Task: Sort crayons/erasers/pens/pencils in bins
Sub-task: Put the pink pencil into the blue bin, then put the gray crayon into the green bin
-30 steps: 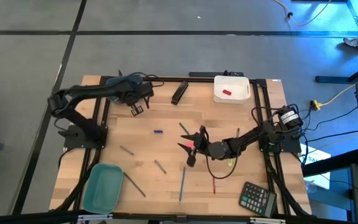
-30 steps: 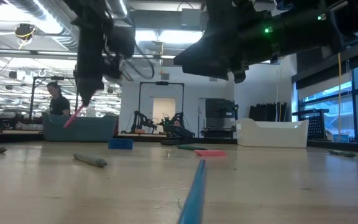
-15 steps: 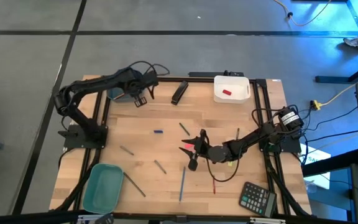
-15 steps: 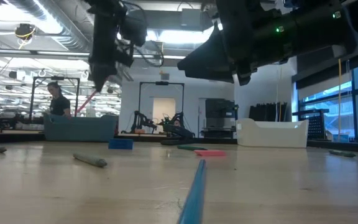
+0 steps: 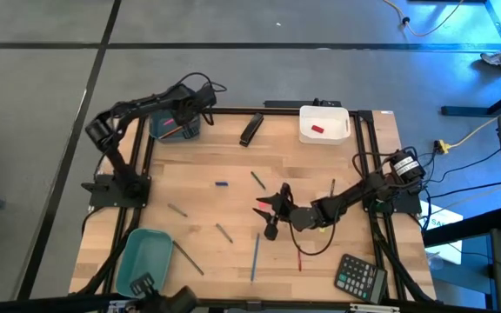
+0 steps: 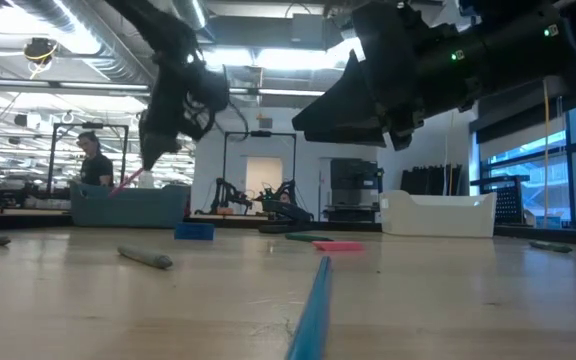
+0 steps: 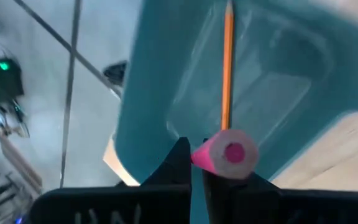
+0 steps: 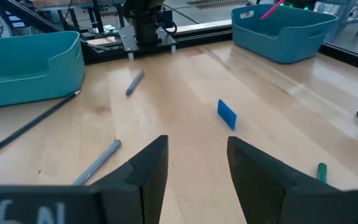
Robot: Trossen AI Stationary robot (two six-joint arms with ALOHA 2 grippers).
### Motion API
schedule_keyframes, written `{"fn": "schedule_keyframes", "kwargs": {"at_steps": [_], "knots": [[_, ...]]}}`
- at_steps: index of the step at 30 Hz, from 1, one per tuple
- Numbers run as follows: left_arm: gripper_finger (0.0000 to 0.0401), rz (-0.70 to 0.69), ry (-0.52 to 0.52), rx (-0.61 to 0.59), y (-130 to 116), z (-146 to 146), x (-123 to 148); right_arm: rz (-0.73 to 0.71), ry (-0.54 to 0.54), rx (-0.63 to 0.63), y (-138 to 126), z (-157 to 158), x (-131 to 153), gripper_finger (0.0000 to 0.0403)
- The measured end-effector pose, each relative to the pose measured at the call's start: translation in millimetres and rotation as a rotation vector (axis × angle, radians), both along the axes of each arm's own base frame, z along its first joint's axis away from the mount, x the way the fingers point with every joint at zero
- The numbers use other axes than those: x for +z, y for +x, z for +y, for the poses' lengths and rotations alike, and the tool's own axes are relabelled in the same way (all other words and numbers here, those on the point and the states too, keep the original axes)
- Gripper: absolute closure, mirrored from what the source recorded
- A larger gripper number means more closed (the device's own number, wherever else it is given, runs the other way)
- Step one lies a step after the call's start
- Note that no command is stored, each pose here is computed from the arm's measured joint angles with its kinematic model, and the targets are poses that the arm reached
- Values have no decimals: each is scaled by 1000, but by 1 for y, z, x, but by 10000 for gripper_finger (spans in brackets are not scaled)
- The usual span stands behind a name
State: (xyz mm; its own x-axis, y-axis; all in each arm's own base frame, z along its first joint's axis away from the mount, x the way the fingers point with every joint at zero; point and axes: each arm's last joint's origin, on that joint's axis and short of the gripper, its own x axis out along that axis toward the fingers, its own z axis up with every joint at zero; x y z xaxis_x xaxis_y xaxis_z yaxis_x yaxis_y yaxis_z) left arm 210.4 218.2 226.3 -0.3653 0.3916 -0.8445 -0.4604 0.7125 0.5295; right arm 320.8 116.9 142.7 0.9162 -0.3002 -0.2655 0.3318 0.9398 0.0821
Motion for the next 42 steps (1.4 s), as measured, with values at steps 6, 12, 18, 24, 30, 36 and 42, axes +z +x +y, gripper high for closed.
{"fn": "schedule_keyframes", "kwargs": {"at_steps": [6,12,18,24,30,36,42], "knots": [[390,67,-71,19,-1,14,-25,-7,-2,-17,-3,5,0,236],[372,82,-152,40,-6,25,-42,-10,13,-12,-4,9,0,236],[361,66,-177,75,-13,32,-47,-12,9,-16,-5,11,0,236],[334,47,-166,74,-11,33,-47,-12,8,-17,-5,11,0,236],[307,35,-151,80,-10,35,-47,-13,11,-17,-5,11,0,236],[306,34,-140,135,-11,28,-41,-12,7,-16,-5,11,0,236],[307,-6,-61,90,-7,13,-15,23,-12,-17,-7,11,-3,236]]}}
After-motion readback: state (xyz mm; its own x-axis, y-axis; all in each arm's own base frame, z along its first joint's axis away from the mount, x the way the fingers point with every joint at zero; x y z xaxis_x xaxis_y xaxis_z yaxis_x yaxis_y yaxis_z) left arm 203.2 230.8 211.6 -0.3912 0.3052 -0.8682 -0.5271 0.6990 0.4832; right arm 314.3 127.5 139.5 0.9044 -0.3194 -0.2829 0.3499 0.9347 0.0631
